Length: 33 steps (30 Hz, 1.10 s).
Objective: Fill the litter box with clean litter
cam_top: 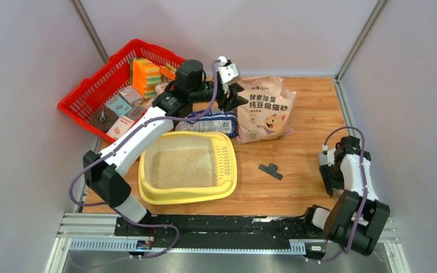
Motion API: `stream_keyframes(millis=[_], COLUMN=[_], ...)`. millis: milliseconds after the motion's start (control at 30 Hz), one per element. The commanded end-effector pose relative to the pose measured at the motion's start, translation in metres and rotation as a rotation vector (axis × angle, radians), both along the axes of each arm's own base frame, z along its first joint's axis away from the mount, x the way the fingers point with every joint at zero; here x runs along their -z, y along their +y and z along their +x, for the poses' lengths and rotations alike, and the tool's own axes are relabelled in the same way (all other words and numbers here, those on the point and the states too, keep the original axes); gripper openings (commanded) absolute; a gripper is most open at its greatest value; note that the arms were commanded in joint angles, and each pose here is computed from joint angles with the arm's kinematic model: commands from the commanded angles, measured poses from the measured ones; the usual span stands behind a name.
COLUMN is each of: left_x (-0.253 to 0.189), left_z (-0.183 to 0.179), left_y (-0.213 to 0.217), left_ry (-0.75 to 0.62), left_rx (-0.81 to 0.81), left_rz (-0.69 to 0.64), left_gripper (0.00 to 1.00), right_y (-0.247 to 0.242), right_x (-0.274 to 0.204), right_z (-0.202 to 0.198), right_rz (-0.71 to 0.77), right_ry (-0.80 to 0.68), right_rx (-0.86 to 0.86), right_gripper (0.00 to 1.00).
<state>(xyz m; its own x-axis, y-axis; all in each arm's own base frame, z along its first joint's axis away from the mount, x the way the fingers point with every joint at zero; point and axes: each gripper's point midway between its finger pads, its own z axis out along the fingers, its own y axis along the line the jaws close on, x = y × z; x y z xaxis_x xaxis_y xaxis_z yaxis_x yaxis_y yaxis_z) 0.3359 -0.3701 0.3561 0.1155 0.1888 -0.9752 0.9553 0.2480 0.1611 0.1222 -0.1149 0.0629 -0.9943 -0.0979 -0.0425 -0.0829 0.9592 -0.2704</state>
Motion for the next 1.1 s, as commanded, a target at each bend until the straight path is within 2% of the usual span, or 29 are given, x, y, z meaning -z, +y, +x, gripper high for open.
stream_keyframes(millis=[0,100,200,367,433,467,533,600,667,833,900,967,1000,1067], left_x=[-0.046,-0.047,-0.045,-0.039,-0.044,-0.041,-0.046,-0.048,-0.050,-0.066,-0.059,-0.073,-0.067,-0.087], left_z=[-0.037,-0.052,-0.062,-0.080,-0.090,-0.094,-0.103,-0.109,-0.115,-0.126,-0.126,-0.124,-0.119,-0.118], left_y=[0.022,0.035,0.046,0.056,0.060,0.060,0.064,0.067,0.069,0.072,0.074,0.077,0.077,0.080], left_ry=[-0.110,-0.165,-0.204,-0.200,-0.198,-0.187,-0.188,-0.173,-0.148,-0.064,-0.019,-0.049,-0.012,-0.012], left_rx=[0.026,0.040,0.031,0.050,0.068,0.075,0.087,0.092,0.099,0.106,0.102,0.083,0.070,0.040], left_rz=[-0.052,-0.036,-0.027,-0.030,-0.045,-0.043,-0.055,-0.062,-0.073,-0.075,-0.028,-0.018,0.009,0.002], left_gripper=[0.55,0.55,0.55,0.55,0.55,0.55,0.55,0.56,0.62,0.64,0.64,0.64,0.64,0.66], right_y=[0.000,0.005,0.003,-0.001,-0.005,-0.002,0.000,0.027,0.041,0.091,0.110,0.126,0.149,0.168], right_x=[0.017,0.020,0.018,-0.001,-0.032,-0.044,-0.090,-0.118,-0.158,-0.223,-0.237,-0.255,-0.260,-0.272], right_z=[0.014,0.021,0.024,0.013,0.021,0.014,0.026,0.028,0.035,0.075,0.096,0.122,0.128,0.145], right_rz=[0.070,0.113,0.106,0.071,0.022,0.026,-0.005,0.101,0.097,0.128,0.111,0.082,0.105,0.085], right_ry=[0.013,0.008,0.006,0.039,-0.056,-0.054,-0.203,-0.287,-0.433,-0.731,-0.782,-0.833,-0.845,-0.881], right_rx=[-0.033,-0.017,-0.015,-0.034,-0.042,-0.050,-0.073,-0.179,-0.274,-0.625,-0.773,-0.911,-1.026,-1.145], right_gripper=[0.61,0.50,0.26,0.00,0.00,0.00,0.00,0.00,0.00,0.00,0.00,0.00,0.00,0.00])
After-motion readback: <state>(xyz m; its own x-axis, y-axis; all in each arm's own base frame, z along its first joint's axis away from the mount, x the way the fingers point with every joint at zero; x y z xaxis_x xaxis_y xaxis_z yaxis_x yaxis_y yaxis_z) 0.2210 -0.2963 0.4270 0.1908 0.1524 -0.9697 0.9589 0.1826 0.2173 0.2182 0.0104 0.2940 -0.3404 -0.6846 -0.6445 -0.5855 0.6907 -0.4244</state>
